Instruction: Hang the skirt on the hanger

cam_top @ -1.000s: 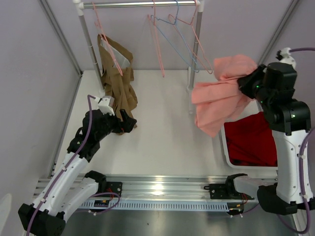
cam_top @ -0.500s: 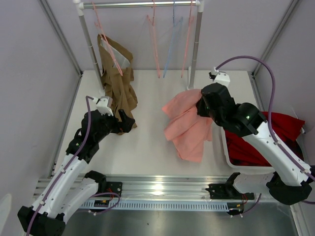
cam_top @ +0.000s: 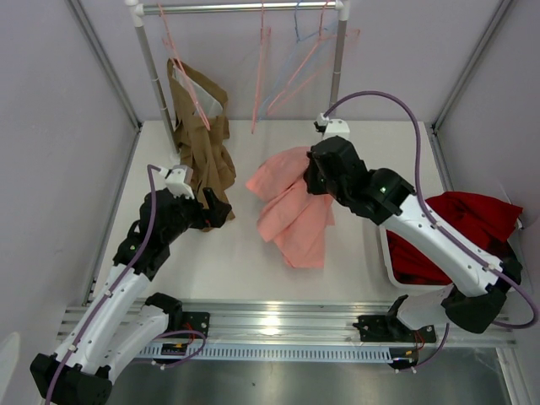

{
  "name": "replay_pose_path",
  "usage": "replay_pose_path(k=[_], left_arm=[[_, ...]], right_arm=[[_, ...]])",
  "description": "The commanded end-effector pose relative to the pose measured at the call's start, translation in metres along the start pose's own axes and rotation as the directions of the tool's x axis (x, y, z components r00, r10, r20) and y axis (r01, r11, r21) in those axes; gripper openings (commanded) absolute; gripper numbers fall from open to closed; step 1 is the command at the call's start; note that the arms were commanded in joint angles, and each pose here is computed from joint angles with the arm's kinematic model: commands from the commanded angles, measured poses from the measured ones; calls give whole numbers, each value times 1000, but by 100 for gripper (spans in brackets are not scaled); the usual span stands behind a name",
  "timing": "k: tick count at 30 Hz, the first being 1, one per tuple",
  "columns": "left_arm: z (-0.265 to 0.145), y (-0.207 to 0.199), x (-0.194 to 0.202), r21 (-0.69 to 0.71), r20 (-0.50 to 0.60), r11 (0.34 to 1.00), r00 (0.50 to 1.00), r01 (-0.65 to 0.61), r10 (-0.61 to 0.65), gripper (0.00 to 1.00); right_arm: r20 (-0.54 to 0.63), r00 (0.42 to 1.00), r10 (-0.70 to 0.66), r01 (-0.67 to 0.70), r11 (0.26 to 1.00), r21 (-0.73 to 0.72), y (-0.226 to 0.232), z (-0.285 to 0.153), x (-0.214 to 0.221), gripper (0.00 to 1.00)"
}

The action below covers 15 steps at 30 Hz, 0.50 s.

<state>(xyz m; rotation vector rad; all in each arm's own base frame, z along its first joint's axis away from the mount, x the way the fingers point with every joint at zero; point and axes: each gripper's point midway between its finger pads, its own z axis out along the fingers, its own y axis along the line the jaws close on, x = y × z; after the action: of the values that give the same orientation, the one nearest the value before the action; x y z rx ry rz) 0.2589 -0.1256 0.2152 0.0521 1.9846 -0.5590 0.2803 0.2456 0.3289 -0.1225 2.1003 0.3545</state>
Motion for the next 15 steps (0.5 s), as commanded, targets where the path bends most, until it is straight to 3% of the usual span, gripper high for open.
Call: replay_pose_path(k=[1,6,12,13,14,15], left_arm=[[-1,-8,-10,29,26,999,999,-29,28,99],[-1,-11,-12,37,8,999,1000,-6,5,99],[0,-15,-2,40,-37,995,995,93,-91,99],[1,-14,1,30,-52,994,993,104,-103,99],[3,-13,6,24,-66,993,991,116,-114,99],[6,-10,12,11,-86,991,987,135,-133,99]], right_arm=[[108,994,-15,29,991,-132,33,12,-31,0],[81,993,-89,105,969,-222,56,39,-10,0],[-109,973,-205,159,931,-328,54,70,97,0],[-134,968,-210,158,933,-323,47,72,113,5],[-202,952,-229,163,941,-298,29,78,146,19],[-229,947,-226,157,946,-285,19,76,157,26]])
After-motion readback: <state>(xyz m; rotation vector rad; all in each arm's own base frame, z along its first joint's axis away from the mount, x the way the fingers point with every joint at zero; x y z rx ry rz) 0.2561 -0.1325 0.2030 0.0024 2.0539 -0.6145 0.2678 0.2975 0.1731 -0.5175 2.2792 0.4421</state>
